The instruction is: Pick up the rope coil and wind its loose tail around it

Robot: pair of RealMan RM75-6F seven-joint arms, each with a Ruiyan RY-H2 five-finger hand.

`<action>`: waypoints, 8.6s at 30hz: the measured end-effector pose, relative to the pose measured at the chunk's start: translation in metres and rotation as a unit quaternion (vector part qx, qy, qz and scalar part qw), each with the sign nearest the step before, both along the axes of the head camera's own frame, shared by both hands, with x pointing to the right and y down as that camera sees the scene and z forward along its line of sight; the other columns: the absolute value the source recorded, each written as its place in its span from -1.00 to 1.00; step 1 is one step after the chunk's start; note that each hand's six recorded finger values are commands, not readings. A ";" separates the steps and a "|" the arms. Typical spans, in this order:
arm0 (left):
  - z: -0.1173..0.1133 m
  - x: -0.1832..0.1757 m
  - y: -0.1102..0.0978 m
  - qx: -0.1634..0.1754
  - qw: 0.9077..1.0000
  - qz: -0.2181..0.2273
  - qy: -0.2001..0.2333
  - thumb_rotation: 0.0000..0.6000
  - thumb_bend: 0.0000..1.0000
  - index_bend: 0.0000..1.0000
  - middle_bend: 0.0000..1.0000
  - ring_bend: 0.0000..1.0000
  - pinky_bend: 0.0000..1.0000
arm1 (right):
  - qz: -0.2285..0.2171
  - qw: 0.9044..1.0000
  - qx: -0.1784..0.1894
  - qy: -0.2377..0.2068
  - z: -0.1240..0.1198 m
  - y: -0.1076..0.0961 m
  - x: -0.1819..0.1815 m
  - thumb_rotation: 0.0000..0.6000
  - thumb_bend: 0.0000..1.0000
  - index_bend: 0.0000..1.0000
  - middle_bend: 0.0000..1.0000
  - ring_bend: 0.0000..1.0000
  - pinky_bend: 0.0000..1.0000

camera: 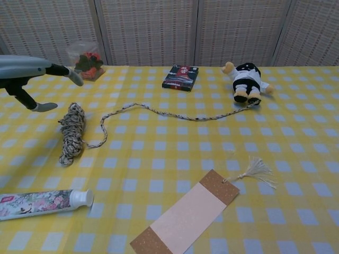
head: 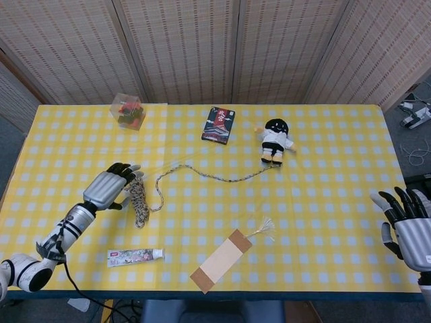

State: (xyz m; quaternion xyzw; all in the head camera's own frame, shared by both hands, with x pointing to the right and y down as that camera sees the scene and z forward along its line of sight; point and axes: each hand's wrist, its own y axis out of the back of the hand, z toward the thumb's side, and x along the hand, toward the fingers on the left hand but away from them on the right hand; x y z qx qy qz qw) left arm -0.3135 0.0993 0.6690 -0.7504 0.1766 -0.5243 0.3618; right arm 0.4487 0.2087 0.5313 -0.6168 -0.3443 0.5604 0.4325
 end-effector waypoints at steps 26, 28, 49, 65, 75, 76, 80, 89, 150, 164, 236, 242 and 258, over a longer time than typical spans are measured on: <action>0.059 0.001 -0.002 -0.063 0.992 -0.004 -0.106 -0.09 -0.16 -0.40 -0.54 -0.84 -0.94 | 0.012 1.000 0.006 -0.002 -0.002 0.002 0.005 1.00 0.28 -0.66 -0.70 -0.99 -0.93; 0.057 -0.008 0.000 -0.069 0.991 -0.010 -0.118 -0.15 -0.15 -0.37 -0.50 -0.81 -0.94 | 0.013 1.000 0.005 -0.002 -0.001 0.002 0.006 1.00 0.28 -0.66 -0.70 -0.99 -0.93; 0.028 -0.041 0.021 0.000 0.992 -0.075 -0.101 0.81 -0.36 -0.53 -0.49 -0.76 -0.94 | 0.001 1.000 0.008 -0.008 -0.002 -0.003 -0.003 1.00 0.28 -0.66 -0.70 -0.99 -0.93; 0.057 -0.005 0.030 0.021 0.991 -0.078 -0.103 0.03 -0.38 -0.36 -0.49 -0.65 -0.94 | 0.008 1.000 0.009 -0.004 -0.005 0.000 0.001 1.00 0.28 -0.66 -0.70 -0.99 -0.93; 0.065 -0.002 0.039 0.027 0.988 -0.074 -0.132 -0.25 -0.38 -0.28 -0.46 -0.62 -0.94 | 0.011 1.000 0.008 -0.005 -0.004 0.000 0.003 1.00 0.28 -0.66 -0.70 -0.99 -0.93; 0.065 -0.001 0.040 0.027 0.988 -0.074 -0.133 -0.20 -0.38 -0.27 -0.46 -0.61 -0.94 | 0.011 1.000 0.008 -0.005 -0.004 0.000 0.004 1.00 0.28 -0.66 -0.70 -0.99 -0.93; 0.068 -0.001 0.042 0.028 0.988 -0.075 -0.133 -0.02 -0.38 -0.24 -0.44 -0.58 -0.94 | 0.012 1.000 0.008 -0.004 -0.005 0.001 0.004 1.00 0.28 -0.66 -0.70 -0.99 -0.93; 0.077 -0.002 0.044 0.027 0.987 -0.087 -0.130 0.12 -0.38 -0.18 -0.39 -0.54 -0.94 | 0.014 1.000 0.010 -0.003 -0.006 0.001 0.005 1.00 0.28 -0.66 -0.70 -0.99 -0.93; -0.007 0.019 -0.007 0.114 0.977 -0.125 0.128 0.77 -0.38 0.44 0.44 0.13 -0.31 | -0.025 1.000 -0.013 0.011 -0.006 -0.017 -0.018 1.00 0.25 -0.59 -0.67 -0.99 -0.87; -0.064 0.049 0.009 0.113 0.971 -0.080 0.193 0.66 -0.38 0.44 0.44 0.13 -0.31 | -0.099 0.991 -0.079 0.041 0.026 -0.061 -0.067 1.00 0.11 -0.39 -0.63 -0.99 -0.85; -0.090 0.048 0.048 0.080 0.975 -0.080 0.192 0.33 -0.39 0.48 0.44 0.12 -0.55 | -0.170 0.976 -0.125 0.054 0.231 -0.148 -0.289 1.00 -0.34 -0.21 -1.00 -1.00 -1.00; -0.089 0.045 0.048 0.079 0.975 -0.084 0.190 0.32 -0.39 0.48 0.44 0.12 -0.55 | -0.171 0.974 -0.133 0.063 0.243 -0.145 -0.290 1.00 -0.34 -0.18 -1.00 -1.00 -1.00; -0.088 0.040 0.051 0.077 0.975 -0.091 0.189 0.27 -0.39 0.48 0.44 0.11 -0.56 | -0.164 0.974 -0.139 0.071 0.257 -0.150 -0.294 1.00 -0.34 -0.12 -1.00 -1.00 -1.00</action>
